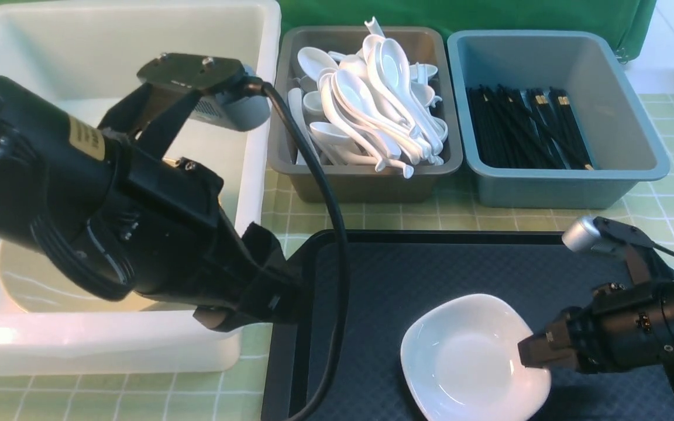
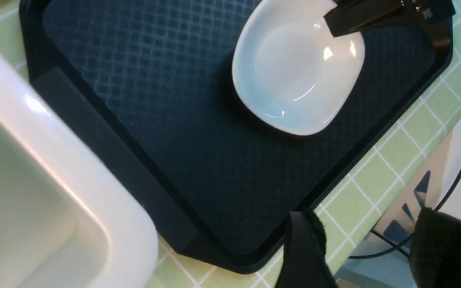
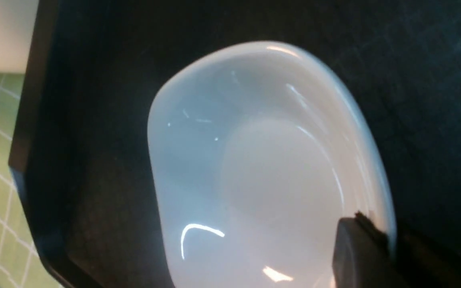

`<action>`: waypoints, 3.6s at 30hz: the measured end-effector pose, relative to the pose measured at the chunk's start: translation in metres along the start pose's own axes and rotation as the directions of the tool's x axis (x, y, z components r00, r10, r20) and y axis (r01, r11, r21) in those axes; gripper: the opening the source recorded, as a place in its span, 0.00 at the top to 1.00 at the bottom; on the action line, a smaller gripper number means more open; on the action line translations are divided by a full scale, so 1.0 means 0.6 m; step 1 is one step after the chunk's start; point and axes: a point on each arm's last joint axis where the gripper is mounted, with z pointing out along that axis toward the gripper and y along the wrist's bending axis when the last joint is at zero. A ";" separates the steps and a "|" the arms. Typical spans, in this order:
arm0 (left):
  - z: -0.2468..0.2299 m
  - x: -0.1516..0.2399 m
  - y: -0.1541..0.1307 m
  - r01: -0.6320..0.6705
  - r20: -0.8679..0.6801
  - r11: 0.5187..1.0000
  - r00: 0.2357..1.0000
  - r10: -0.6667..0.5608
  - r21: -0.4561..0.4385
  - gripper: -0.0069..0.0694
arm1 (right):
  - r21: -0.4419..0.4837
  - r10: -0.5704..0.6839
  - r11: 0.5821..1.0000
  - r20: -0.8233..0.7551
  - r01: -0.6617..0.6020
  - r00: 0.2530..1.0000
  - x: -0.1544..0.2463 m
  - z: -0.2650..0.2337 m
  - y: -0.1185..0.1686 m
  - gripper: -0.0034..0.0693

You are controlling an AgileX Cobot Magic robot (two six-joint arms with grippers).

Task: On green table put chopsticks spoon bowls plates into blue grey white boxes.
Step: 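Place the white bowl down on the black tray with the right gripper, then grasp the small white bowl on the black tray by its rim with the left gripper, then place the white bowl into the white bin with the other dishes with the left gripper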

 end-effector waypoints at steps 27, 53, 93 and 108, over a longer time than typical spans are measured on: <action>0.130 -0.007 -0.066 0.244 -0.184 0.967 0.956 -0.228 0.071 0.31 | -0.005 -0.492 0.867 0.144 0.498 0.858 -0.029 -0.216 0.160 0.16; 0.427 -0.021 -0.008 0.696 -0.087 0.715 0.710 -0.698 -0.058 0.64 | -0.017 -0.654 0.748 0.146 0.663 0.742 0.049 -0.293 0.248 0.18; -0.198 0.196 0.348 0.862 0.590 0.174 0.461 -0.663 -0.477 0.89 | -0.223 -0.908 0.348 0.163 0.911 0.387 -0.043 -0.186 0.485 0.92; -0.145 0.221 0.443 0.871 0.567 0.077 0.381 -0.730 -0.485 0.89 | -0.211 -0.924 0.322 0.142 0.923 0.355 -0.043 -0.180 0.479 0.92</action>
